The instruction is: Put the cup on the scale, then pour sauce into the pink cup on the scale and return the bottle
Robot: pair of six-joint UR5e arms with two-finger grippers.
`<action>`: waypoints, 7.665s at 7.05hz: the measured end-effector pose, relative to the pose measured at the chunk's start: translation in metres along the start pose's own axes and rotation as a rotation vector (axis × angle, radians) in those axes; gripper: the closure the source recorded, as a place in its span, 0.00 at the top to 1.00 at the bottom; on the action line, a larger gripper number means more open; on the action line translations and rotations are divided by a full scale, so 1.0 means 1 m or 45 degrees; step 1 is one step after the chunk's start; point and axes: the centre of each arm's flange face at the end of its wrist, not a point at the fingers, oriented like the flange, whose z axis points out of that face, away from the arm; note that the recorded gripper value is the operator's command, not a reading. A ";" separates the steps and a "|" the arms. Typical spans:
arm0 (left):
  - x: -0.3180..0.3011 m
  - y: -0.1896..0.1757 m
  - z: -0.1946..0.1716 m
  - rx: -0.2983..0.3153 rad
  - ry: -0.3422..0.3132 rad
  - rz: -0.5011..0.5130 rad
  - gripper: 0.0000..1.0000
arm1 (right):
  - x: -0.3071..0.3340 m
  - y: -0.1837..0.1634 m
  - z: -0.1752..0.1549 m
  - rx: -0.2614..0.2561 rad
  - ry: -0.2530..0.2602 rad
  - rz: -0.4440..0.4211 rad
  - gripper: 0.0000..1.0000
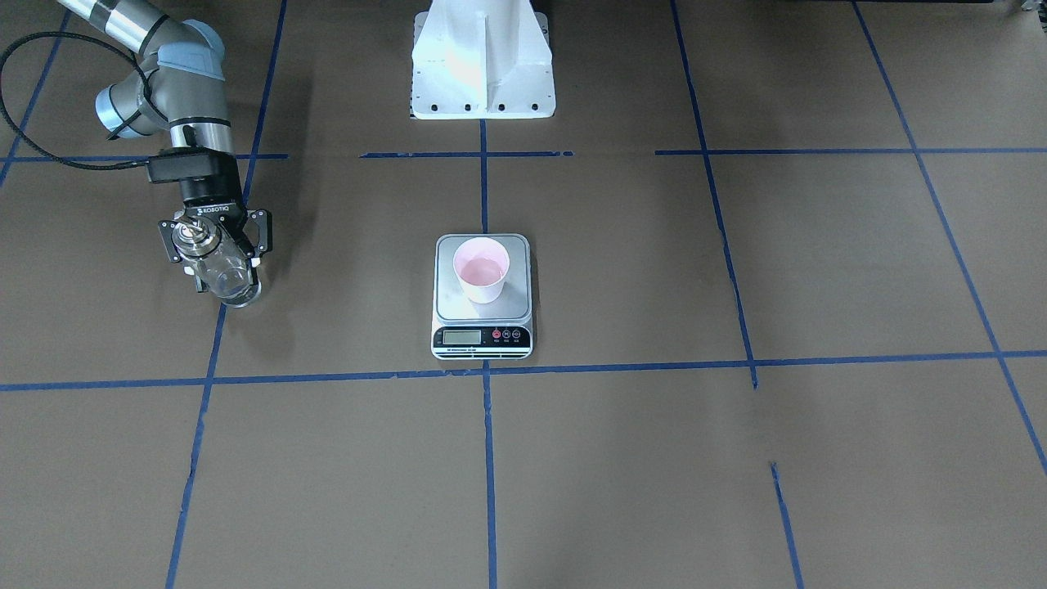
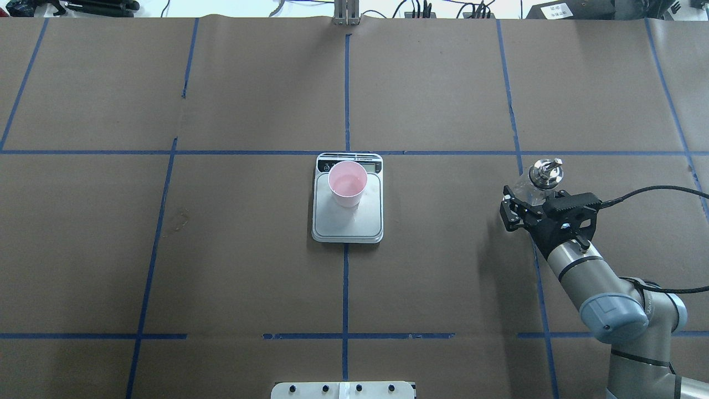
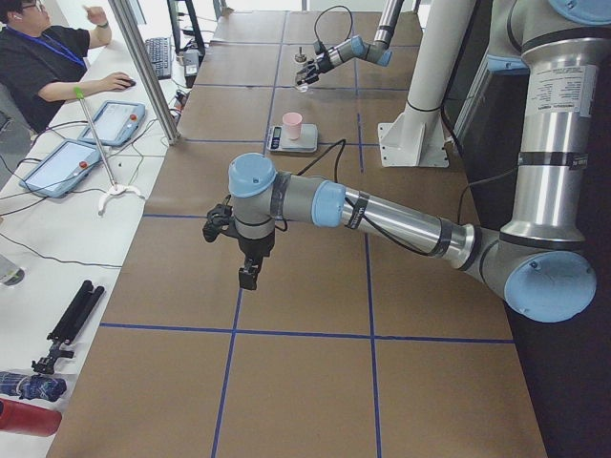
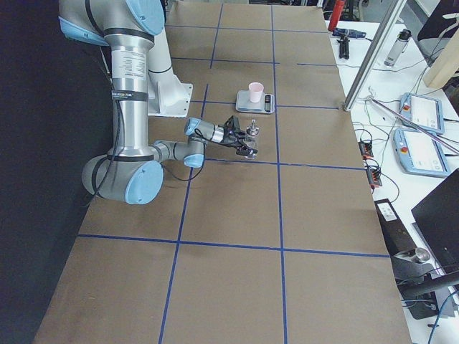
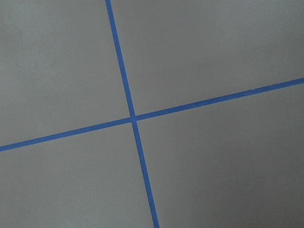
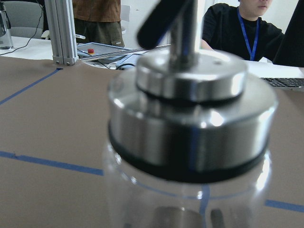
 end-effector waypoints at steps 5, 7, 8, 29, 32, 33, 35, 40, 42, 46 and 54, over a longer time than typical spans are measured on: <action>-0.001 0.000 0.002 -0.005 0.000 -0.004 1.00 | -0.021 -0.029 -0.014 0.020 -0.040 -0.329 0.00; -0.003 0.001 0.003 -0.009 0.001 -0.008 1.00 | -0.029 -0.043 -0.016 0.058 -0.053 -0.581 0.00; -0.003 0.001 0.004 -0.011 0.001 -0.010 1.00 | -0.042 -0.057 -0.019 0.094 -0.079 -0.605 0.00; -0.016 0.027 0.021 -0.068 0.024 -0.066 1.00 | -0.237 -0.103 0.018 -0.208 0.645 -1.480 0.00; -0.018 0.038 0.026 -0.082 0.034 -0.079 1.00 | -0.256 -0.110 0.025 -0.241 0.697 -1.579 0.00; -0.019 0.039 0.027 -0.085 0.035 -0.081 1.00 | -0.257 -0.113 0.025 -0.251 0.725 -1.624 0.00; -0.021 0.039 0.029 -0.091 0.035 -0.086 1.00 | -0.252 -0.114 0.027 -0.266 0.783 -1.726 0.00; -0.022 0.039 0.031 -0.095 0.042 -0.090 1.00 | -0.253 -0.130 0.026 -0.338 0.866 -1.969 0.00; -0.021 0.039 0.031 -0.093 0.053 -0.090 1.00 | -0.247 -0.136 0.030 -0.361 0.896 -1.996 0.00; -0.020 0.039 0.031 -0.092 0.055 -0.088 1.00 | -0.238 -0.134 0.033 -0.386 0.922 -2.028 0.00; -0.019 0.038 0.029 -0.087 0.055 -0.085 1.00 | -0.235 -0.134 0.033 -0.384 0.927 -2.016 0.00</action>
